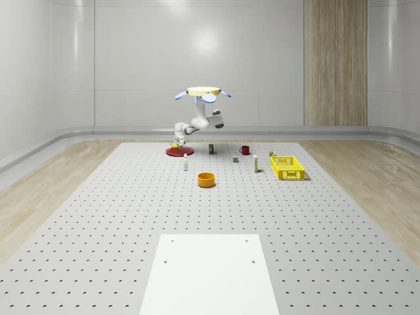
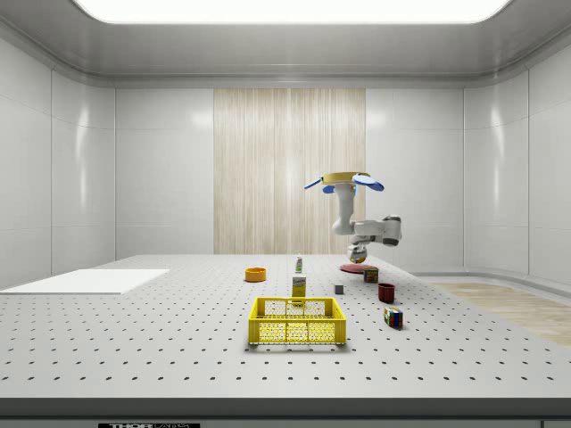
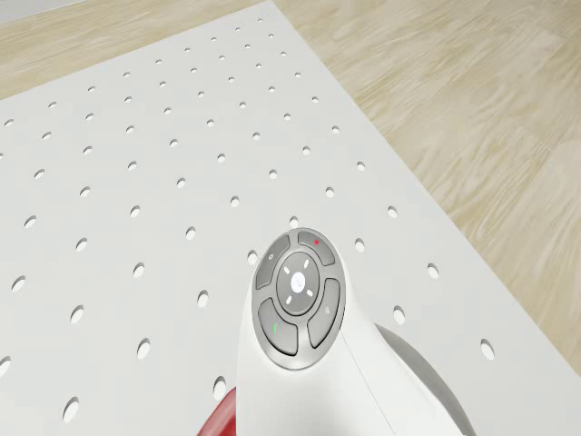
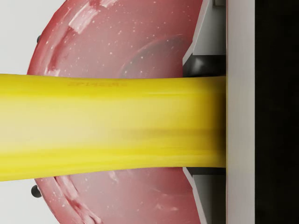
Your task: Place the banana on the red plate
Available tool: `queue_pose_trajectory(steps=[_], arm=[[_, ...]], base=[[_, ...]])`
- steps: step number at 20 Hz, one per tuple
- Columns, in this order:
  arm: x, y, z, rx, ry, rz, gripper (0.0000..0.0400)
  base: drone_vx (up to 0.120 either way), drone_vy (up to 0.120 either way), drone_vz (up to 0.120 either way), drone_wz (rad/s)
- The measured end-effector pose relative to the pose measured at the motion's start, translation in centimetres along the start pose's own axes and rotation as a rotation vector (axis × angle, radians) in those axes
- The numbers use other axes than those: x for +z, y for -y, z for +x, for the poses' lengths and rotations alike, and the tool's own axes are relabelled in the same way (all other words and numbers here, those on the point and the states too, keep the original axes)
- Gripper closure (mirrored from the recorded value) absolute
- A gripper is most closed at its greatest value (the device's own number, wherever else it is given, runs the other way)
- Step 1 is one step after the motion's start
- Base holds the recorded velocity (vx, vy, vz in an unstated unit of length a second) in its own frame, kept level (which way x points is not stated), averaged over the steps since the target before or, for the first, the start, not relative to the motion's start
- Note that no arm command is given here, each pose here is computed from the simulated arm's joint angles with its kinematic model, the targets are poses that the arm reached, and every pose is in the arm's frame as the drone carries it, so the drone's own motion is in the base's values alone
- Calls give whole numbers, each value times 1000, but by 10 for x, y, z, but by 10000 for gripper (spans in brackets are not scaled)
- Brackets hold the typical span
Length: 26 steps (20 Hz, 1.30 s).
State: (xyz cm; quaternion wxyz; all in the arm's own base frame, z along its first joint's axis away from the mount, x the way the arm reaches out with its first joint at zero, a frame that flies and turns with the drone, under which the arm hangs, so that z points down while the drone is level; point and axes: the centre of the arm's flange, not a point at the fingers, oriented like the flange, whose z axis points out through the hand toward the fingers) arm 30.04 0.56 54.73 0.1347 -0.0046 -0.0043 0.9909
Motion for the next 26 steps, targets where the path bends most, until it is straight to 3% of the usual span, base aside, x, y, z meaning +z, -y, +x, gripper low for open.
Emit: queue_pose_trajectory(steps=[4, 7, 11, 18, 26], arm=[[14, 0, 0, 0, 0, 0, 192], [19, 1, 0, -9, 3, 4, 91], [12, 1, 0, -15, 5, 6, 33], [-10, 0, 0, -20, 7, 8, 6], [-19, 0, 0, -22, 7, 9, 1]], base=[[0, 0, 0, 0], [0, 0, 0, 0], [0, 0, 0, 0], [0, 0, 0, 0], [0, 0, 0, 0]])
